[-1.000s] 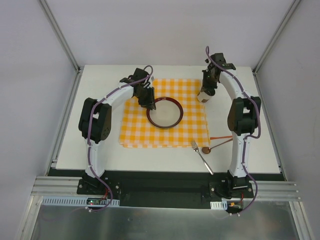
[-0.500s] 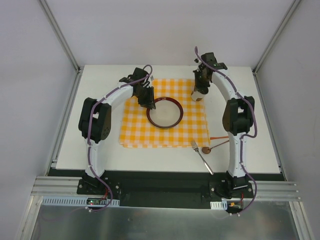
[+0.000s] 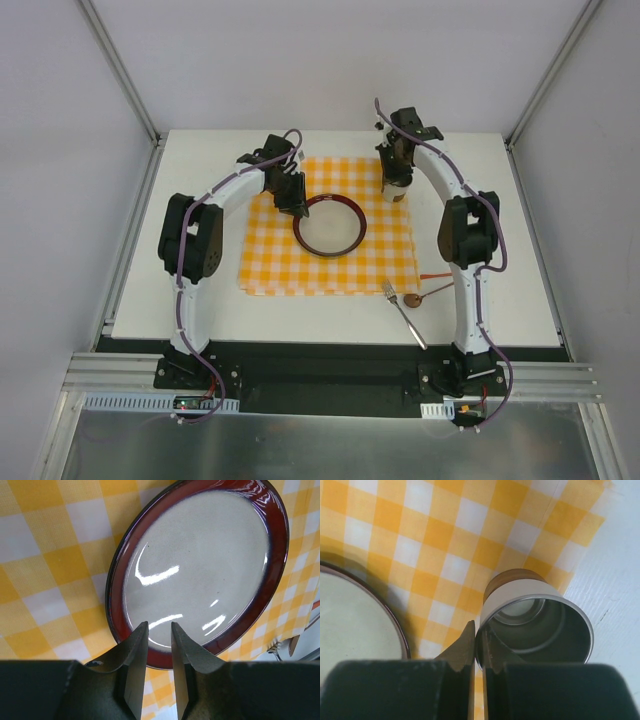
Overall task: Set the dinner table for one person
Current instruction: Place the cup on the napkin.
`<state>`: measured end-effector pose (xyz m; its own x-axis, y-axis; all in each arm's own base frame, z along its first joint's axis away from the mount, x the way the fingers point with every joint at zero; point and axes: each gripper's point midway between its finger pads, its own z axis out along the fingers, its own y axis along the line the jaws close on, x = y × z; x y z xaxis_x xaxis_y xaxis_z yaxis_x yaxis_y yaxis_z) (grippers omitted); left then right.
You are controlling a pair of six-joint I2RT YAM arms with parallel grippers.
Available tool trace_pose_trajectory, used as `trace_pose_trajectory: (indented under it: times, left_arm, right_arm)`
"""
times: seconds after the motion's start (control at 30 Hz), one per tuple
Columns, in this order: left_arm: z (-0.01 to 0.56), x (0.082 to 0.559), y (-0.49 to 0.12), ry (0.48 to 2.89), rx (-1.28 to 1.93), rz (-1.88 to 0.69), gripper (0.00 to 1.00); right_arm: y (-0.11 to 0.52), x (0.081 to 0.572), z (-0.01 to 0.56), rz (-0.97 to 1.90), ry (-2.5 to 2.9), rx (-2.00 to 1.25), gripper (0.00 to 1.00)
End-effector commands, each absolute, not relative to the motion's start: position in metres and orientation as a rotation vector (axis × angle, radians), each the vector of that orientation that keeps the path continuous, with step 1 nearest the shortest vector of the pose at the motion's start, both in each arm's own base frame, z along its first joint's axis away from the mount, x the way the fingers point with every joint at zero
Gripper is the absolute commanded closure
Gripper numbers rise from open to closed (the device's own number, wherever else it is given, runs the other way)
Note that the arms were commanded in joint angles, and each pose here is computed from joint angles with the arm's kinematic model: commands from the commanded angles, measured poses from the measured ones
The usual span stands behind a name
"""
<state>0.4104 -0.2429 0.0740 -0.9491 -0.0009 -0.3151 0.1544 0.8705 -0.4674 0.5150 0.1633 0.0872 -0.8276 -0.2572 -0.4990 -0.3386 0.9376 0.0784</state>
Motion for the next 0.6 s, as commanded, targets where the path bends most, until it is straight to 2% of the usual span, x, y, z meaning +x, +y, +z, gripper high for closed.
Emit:
trace_pose_trajectory:
  times: [0.0,0.17,0.57]
  left_arm:
    - [0.082,0.418,-0.248,2.711,0.149,-0.756,0.76]
    - [0.081,0.418,-0.250,2.713,0.148,-0.776,0.76]
    - [0.082,0.414,-0.245,2.713,0.152,-0.752,0.77]
  right_arm:
    - [0.167,0.519,0.096,0.103,2.548,-0.551,0.99]
    - [0.166,0.515,0.104,-0.040,2.526,-0.598,0.99]
    - [0.182,0.509,0.098,-0.067,2.510,-0.701,0.99]
